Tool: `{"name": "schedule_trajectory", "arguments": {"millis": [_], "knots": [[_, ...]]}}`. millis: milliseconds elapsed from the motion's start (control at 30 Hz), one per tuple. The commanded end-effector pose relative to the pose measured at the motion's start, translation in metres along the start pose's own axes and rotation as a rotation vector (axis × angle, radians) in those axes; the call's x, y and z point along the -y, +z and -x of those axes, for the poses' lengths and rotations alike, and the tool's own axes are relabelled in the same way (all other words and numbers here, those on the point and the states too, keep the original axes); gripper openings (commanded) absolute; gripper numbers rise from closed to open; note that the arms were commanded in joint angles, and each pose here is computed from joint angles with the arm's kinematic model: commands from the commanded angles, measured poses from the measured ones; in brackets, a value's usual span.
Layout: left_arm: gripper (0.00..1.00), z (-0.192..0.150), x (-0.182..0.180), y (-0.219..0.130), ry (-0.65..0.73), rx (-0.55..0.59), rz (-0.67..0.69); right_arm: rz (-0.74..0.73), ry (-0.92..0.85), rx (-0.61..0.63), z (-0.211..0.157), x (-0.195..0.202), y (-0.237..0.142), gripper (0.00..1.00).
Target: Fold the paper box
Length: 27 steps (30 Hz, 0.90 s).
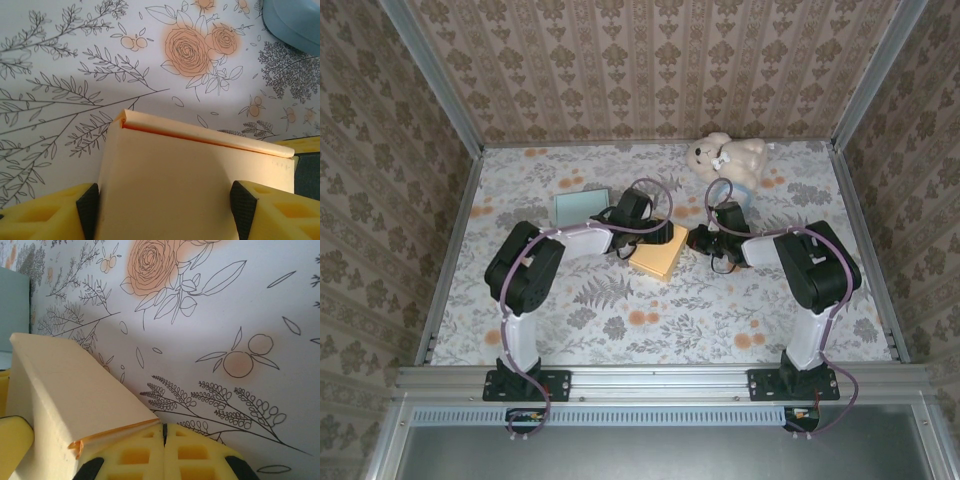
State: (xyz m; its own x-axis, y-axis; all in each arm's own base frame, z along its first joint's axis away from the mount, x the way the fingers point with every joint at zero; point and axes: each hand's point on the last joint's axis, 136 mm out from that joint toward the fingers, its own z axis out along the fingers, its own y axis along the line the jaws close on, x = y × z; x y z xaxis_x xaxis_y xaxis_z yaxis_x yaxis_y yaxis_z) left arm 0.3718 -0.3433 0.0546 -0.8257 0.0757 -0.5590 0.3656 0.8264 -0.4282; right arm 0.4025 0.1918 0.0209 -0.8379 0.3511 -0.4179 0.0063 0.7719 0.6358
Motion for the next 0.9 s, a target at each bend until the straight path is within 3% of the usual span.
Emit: {"name": "schedule_trajectory", "arguments": {"millis": [0, 333, 867], "knots": [[0.71, -0.018, 0.032, -0.006, -0.04, -0.061, -0.157, 0.029, -0.061, -0.007, -0.01, -0.014, -0.005, 0.0], [0.8, -0.003, -0.003, -0.049, -0.068, 0.043, -0.032, -0.022, -0.113, -0.003, -0.02, -0.009, -0.039, 0.0], [0.8, -0.061, -0.015, -0.07, -0.071, 0.034, -0.008, 0.044, -0.148, -0.074, -0.116, -0.022, -0.069, 0.0]]}}
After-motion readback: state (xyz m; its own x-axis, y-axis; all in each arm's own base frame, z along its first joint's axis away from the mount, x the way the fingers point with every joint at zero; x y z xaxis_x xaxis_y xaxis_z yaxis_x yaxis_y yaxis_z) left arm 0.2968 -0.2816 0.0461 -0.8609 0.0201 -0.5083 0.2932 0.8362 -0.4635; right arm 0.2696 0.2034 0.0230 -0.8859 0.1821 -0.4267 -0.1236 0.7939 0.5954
